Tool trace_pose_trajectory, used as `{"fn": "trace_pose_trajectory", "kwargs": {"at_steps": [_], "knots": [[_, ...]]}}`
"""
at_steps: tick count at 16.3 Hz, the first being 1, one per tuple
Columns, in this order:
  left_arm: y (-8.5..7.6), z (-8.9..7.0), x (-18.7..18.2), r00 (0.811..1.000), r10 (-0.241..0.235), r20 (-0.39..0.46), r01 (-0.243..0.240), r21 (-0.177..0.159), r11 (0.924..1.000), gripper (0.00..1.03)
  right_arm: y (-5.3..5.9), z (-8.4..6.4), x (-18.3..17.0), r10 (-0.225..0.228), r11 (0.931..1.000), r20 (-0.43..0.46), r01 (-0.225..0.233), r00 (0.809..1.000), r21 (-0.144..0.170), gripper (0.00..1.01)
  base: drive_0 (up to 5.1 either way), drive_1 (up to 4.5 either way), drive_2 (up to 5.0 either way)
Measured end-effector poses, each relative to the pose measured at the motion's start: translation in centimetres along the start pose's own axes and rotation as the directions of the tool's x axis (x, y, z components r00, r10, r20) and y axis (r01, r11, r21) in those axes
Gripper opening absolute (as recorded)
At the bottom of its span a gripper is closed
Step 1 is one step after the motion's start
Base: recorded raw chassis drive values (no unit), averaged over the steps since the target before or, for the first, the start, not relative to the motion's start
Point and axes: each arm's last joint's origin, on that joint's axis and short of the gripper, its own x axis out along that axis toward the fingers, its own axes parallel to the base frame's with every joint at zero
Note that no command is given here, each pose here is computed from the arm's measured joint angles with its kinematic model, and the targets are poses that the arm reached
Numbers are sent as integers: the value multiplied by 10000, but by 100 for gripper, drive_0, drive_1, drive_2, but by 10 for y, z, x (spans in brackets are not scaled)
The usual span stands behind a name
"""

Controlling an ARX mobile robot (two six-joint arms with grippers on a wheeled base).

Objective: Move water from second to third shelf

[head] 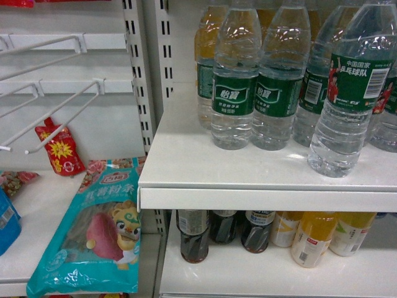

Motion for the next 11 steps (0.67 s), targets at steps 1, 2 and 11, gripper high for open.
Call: {"fn": "trace_pose_trajectory", "kwargs": {"at_steps": [1,2,11], "knots": [[0,0,0,10000,0,0,0,0,10000,98,0,-1,-1,-4,10000,-103,4,9999,0,2,0,0,0],[0,0,0,10000,0,0,0,0,10000,98,0,-2,-3,-4,10000,-244,4,9997,0,2,0,0,0],[0,0,0,10000,0,8,0,0,10000,98,0,-3,-11,0,10000,-103,0,9999,0,2,0,0,0]]}}
